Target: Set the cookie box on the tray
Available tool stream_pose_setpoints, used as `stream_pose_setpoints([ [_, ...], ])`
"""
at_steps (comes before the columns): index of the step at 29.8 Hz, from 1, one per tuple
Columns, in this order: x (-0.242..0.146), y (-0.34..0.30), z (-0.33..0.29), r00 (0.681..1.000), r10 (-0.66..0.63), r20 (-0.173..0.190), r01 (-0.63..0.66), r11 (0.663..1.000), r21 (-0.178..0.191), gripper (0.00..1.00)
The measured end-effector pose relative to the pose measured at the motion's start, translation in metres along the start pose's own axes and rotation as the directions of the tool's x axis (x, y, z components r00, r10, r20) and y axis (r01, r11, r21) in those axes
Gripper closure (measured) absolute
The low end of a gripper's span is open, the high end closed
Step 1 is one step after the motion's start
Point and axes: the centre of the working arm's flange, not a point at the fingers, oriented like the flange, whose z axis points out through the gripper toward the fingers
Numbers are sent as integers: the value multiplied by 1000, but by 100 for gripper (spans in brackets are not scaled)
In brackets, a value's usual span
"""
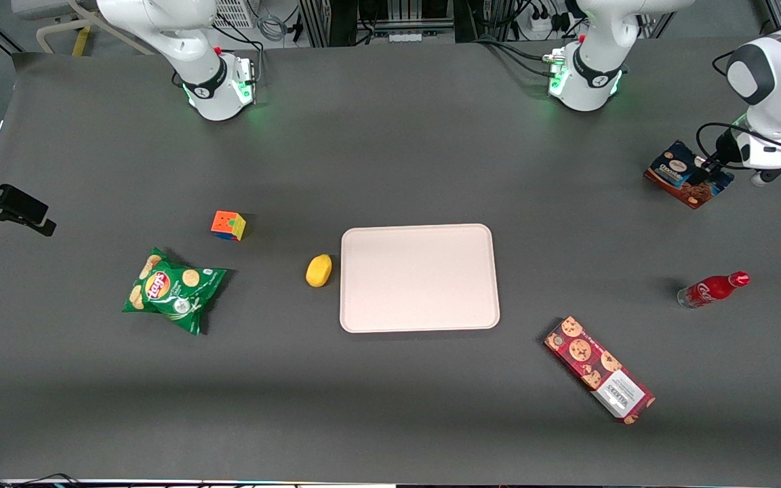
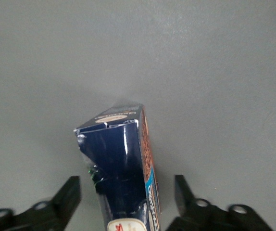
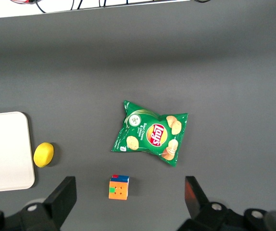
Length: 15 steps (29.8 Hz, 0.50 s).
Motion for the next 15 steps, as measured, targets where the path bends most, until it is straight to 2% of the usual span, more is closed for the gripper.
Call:
stream_pose_setpoints([
  [11,1,0,2,1000,1,-7,-1,1000,3,85],
  [15,6,3,-6,1000,7,-14,-7,1000,0,87],
])
